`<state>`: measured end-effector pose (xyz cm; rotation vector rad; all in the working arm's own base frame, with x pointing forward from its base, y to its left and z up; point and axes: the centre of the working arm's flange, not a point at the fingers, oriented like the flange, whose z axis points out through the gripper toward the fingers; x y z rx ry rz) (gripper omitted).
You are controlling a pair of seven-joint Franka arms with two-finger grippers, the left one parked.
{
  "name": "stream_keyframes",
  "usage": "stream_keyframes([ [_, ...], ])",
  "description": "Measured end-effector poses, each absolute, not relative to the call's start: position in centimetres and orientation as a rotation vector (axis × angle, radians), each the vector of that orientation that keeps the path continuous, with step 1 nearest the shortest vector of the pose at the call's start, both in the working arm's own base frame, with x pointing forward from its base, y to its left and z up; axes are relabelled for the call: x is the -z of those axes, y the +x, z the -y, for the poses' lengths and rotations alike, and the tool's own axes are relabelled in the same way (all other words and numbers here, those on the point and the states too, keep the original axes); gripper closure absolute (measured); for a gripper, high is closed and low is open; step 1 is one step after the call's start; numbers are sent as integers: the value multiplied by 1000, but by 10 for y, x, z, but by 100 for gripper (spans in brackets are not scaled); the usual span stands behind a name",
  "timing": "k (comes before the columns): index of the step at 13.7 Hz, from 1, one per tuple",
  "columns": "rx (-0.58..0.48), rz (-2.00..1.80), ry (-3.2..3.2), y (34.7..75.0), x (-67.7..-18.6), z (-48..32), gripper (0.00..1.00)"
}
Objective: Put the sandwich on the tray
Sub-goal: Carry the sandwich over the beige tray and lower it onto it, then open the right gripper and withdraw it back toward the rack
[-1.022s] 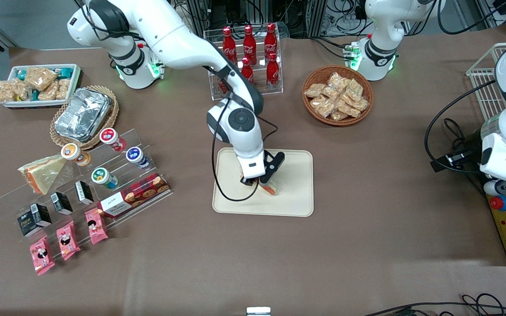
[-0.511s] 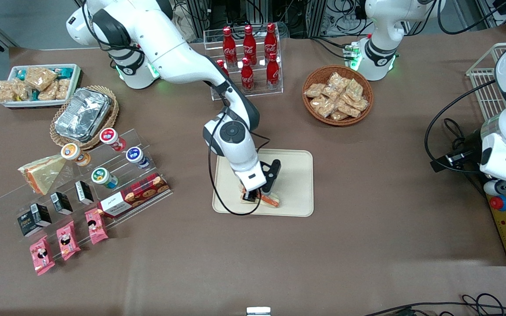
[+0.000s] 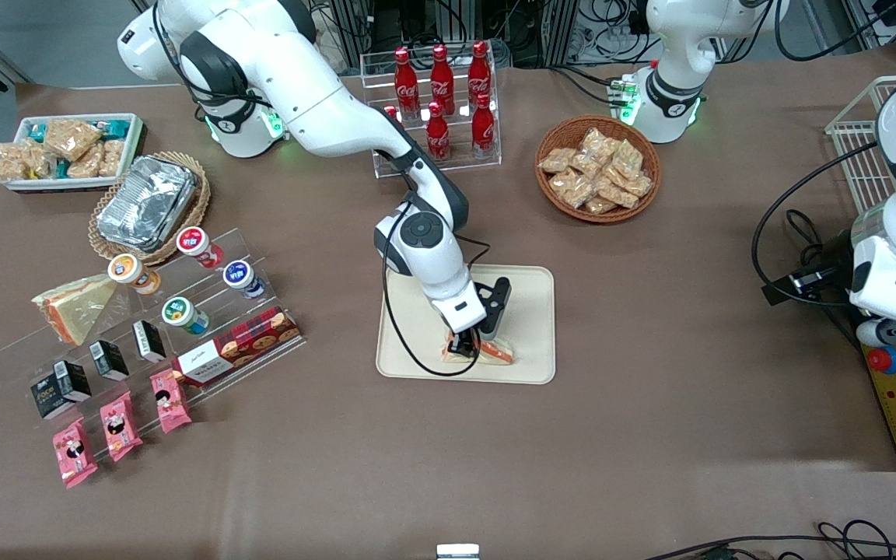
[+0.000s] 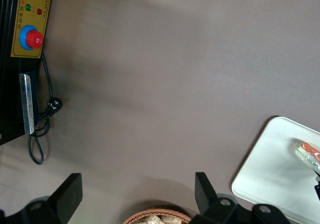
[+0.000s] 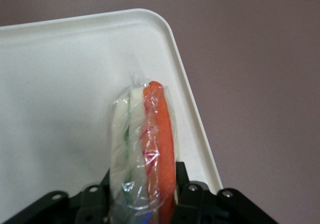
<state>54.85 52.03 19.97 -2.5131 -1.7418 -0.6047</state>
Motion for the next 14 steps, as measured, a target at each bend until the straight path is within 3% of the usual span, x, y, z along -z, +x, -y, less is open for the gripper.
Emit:
stream_keyframes([
  [3, 617, 1701, -2524, 555, -203, -516, 13],
  [5, 633, 1685, -2529, 561, -210, -512, 0],
  [10, 667, 1522, -2542, 577, -264, -500, 0],
  [14, 502, 1351, -2586, 603, -364, -444, 0],
])
